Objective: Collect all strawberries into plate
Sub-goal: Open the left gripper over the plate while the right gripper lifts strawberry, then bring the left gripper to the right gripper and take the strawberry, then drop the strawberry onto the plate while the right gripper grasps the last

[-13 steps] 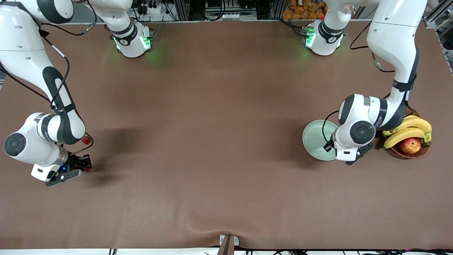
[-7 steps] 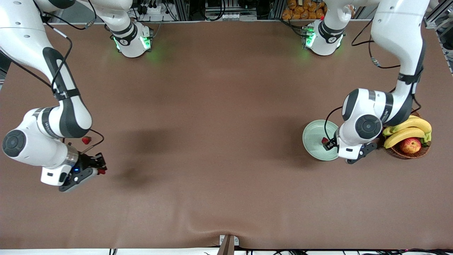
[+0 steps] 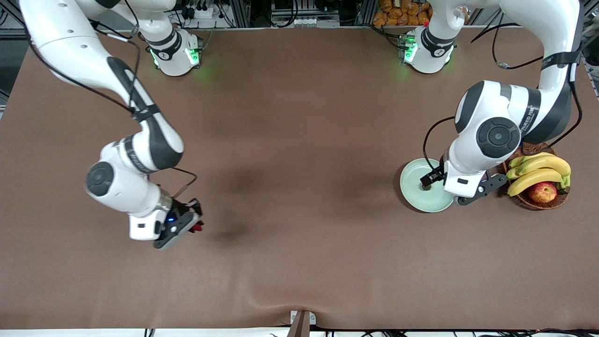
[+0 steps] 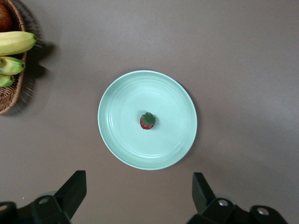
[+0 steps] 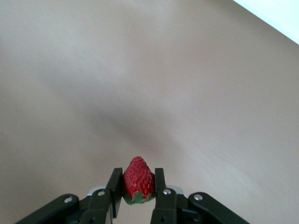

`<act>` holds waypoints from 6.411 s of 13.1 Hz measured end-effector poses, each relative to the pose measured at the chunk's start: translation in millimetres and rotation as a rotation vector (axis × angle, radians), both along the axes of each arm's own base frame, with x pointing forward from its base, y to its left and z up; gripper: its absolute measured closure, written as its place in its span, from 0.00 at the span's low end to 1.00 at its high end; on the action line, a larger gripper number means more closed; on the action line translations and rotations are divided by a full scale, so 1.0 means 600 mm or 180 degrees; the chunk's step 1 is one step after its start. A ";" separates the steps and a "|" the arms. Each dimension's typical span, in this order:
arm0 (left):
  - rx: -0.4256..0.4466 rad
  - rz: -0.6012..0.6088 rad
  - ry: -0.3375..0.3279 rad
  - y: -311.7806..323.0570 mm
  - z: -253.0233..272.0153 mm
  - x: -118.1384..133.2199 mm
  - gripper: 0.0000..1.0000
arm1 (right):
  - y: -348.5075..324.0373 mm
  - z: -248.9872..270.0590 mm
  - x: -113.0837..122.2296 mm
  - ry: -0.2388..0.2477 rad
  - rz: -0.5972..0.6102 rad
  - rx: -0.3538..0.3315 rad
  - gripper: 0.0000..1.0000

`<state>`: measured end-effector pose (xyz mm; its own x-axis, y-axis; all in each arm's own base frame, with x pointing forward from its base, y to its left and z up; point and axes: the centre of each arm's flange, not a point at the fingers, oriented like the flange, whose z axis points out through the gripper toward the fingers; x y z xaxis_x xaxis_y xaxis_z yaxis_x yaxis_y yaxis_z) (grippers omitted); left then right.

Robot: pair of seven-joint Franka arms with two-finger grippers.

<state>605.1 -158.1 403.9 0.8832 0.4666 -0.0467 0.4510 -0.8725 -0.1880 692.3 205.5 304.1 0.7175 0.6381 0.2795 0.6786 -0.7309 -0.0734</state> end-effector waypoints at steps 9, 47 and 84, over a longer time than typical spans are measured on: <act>-0.0203 -0.0592 -0.0282 -0.083 0.137 0.002 0.00 | 0.348 -0.155 -0.139 -0.0046 -0.0543 0.0678 0.68; -0.1159 0.4064 -0.0834 -0.494 -0.349 0.007 0.00 | -0.430 0.025 -0.140 0.1028 -0.2040 -0.0614 0.00; 0.0071 0.1041 -0.0213 0.151 -0.300 -0.073 0.68 | -0.143 0.018 -0.076 0.0739 -0.0997 -0.0570 0.69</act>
<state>561.2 -67.6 224.2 0.6872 0.7262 0.0197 0.7185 -0.6754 -0.1659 646.7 120.0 315.2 0.9152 0.4030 -0.0078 0.4021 -0.9141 -0.0513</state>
